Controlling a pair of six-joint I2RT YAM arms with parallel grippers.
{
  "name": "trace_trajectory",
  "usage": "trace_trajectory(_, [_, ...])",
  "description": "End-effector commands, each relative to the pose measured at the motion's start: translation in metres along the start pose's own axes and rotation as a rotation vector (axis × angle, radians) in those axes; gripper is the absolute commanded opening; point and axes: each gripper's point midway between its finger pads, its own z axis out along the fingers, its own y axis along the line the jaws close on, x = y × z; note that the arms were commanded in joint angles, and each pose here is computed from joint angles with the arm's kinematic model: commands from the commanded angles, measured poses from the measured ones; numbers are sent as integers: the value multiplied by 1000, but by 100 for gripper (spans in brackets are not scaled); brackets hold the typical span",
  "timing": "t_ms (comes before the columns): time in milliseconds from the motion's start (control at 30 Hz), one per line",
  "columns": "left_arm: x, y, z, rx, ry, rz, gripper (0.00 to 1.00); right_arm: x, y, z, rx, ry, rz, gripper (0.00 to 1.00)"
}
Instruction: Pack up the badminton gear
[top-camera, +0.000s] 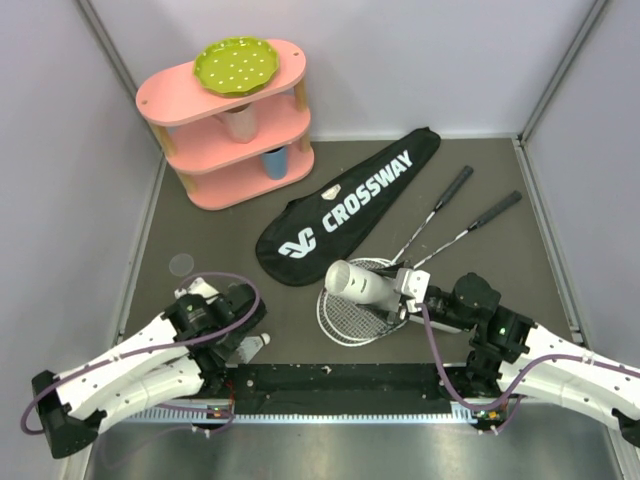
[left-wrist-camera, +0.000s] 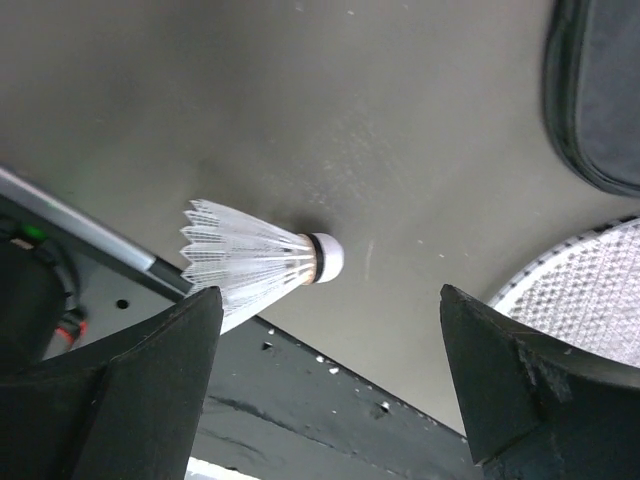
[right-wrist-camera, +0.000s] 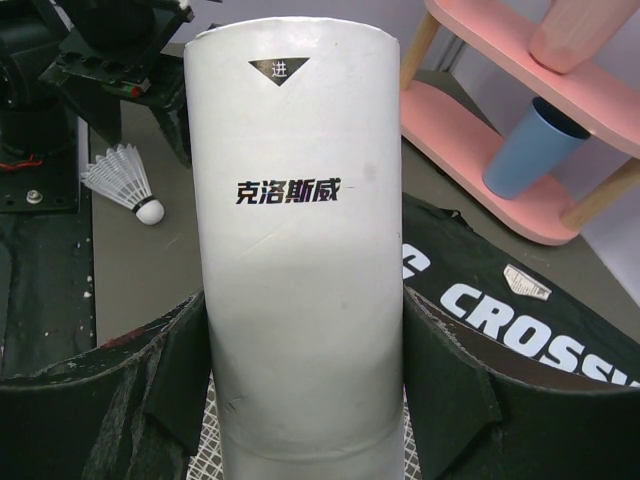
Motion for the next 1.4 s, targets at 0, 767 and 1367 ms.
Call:
trace_trajectory(0, [-21,31,-12,-213,-98,31,95,-15,-2,1,11,-63,-19,17])
trace_trajectory(767, [21,24,14,-200,91,54,90,-11,-3,-1,22,-64,-22,17])
trace_trajectory(1367, [-15,-62,-3,254,-74,110,0,-1,-3,3,22,-26,-28,17])
